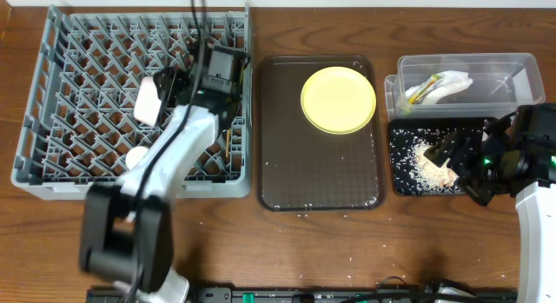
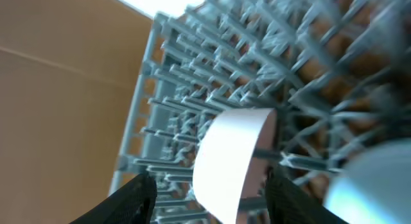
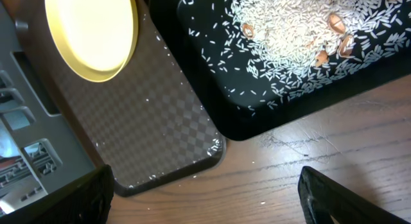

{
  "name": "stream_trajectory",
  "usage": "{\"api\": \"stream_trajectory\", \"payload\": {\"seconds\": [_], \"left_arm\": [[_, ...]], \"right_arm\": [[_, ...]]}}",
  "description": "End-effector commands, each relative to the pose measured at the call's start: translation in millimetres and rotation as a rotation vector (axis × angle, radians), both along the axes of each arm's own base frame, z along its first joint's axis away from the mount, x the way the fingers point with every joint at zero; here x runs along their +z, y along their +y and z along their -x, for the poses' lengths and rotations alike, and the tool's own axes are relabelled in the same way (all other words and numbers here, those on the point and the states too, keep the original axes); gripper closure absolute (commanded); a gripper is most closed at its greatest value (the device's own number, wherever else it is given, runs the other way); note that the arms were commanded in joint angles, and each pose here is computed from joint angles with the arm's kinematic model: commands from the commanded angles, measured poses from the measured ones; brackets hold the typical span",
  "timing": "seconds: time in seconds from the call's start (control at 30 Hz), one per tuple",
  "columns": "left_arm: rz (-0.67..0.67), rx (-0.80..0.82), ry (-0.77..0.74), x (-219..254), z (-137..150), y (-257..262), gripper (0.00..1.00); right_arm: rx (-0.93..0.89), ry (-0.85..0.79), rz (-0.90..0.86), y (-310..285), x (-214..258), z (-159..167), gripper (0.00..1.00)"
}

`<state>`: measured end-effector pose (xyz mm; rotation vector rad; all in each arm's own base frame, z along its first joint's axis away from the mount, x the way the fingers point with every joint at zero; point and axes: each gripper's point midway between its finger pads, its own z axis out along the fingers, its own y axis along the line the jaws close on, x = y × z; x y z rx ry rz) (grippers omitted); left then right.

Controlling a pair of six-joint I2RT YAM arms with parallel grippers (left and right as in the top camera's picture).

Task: Sort waste into correct bins and load items into the dishwasher
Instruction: 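Release the pink bowl in the rack and lift the left gripper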

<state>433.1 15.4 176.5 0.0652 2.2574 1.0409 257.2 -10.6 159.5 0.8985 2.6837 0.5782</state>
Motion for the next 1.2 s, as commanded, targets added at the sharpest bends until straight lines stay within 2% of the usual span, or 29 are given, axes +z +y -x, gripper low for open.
{"api": "stream_trajectory", "payload": {"seconds": [0.0,0.03,0.07,0.17,0.3,0.4,0.5,0.67,0.87,1.07,1.17], "left_arm": [[0.329,-0.045,-0.157,34.0,12.3,-25.8,0.59],[0.384,-0.030,-0.183,40.4,17.5,-24.8,0.71],[0.435,-0.015,-0.206,46.7,22.8,-22.0,0.91],[0.564,0.033,-0.232,55.4,35.5,-2.6,0.92],[0.800,0.090,-0.189,35.8,39.1,33.2,0.93],[1.030,0.023,-0.138,19.0,30.9,36.4,0.92],[1.158,-0.023,-0.094,0.4,24.3,43.5,0.92],[1.185,-0.033,-0.026,-33.9,16.7,53.1,0.92],[1.234,-0.017,0.082,-68.1,17.1,34.9,0.92],[1.226,-0.040,0.082,-54.4,22.0,25.6,0.93],[1.172,-0.037,0.039,-41.4,21.5,33.8,0.92]], "right_arm": [[0.024,-0.013,0.008,2.1,2.6,-0.6,0.11],[0.024,-0.012,0.008,2.2,2.5,-0.4,0.11],[0.024,-0.011,0.008,2.2,2.4,-0.2,0.11],[0.024,-0.011,0.008,2.2,2.4,-0.2,0.11],[0.024,-0.011,0.008,2.1,2.5,-0.3,0.11],[0.023,-0.011,0.008,2.2,2.5,-0.4,0.11],[0.024,-0.011,0.008,2.2,2.5,-0.3,0.11],[0.023,-0.011,0.008,2.2,2.4,-0.2,0.11],[0.023,-0.009,0.007,2.3,2.3,0.1,0.11],[0.024,-0.002,0.005,2.8,1.8,1.8,0.11],[0.023,-0.003,0.005,2.7,1.9,1.5,0.11]]}}
